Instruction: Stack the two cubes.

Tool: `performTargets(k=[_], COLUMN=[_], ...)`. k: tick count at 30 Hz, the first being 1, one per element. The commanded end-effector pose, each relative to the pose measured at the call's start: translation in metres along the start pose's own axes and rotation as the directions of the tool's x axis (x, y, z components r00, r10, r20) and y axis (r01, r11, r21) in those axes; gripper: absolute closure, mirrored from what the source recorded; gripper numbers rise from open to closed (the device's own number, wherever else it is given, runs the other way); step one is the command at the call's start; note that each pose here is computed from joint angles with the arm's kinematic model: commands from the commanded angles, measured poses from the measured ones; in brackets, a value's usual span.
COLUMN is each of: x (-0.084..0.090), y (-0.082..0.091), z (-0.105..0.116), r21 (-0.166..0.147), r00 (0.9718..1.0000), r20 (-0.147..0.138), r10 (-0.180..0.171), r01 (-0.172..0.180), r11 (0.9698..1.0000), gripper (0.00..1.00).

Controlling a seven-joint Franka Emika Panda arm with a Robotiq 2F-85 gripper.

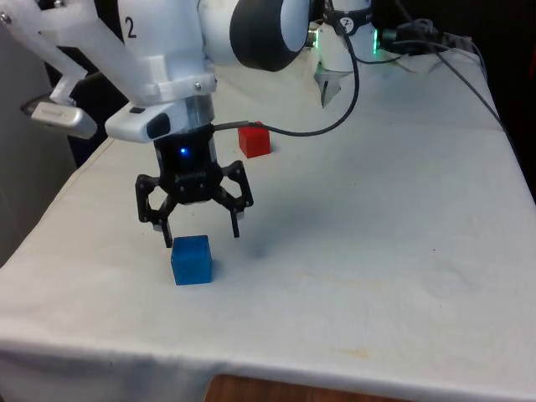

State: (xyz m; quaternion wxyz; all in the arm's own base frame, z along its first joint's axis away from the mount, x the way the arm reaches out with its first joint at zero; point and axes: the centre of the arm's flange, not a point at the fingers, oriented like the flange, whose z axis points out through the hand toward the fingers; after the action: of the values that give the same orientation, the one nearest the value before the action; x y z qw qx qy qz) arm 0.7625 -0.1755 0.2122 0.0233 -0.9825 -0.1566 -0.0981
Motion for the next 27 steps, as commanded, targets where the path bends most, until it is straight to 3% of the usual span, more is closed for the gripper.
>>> performTargets(k=[1,6,7,10,14,15,19,27], x=[0.001,-0.001,-0.004,-0.003,-0.006,-0.007,-0.009,-0.012], y=[0.0,0.005,0.006,0.009,0.017,0.016,0.024,0.031], z=[0.004,0.01,0.009,0.012,0.012,0.009,0.011,0.011], r21=[0.02,0.042,0.032,0.046,0.038,0.03,0.028,0.017], r00=[1.0,0.9999,0.9999,0.9999,0.9999,0.9999,0.9997,0.9997], r20=[0.003,-0.005,-0.012,-0.003,0.006,-0.007,0.016,0.015], r10=[0.002,0.01,0.012,0.012,0.015,0.015,0.017,0.022], r01=[-0.002,-0.009,-0.011,-0.012,-0.015,-0.015,-0.018,-0.022], r11=[0.9998,0.9991,0.9994,0.9989,0.9992,0.9994,0.9995,0.9996], gripper=[0.0,0.0,0.0,0.0,0.0,0.0,0.0,0.0])
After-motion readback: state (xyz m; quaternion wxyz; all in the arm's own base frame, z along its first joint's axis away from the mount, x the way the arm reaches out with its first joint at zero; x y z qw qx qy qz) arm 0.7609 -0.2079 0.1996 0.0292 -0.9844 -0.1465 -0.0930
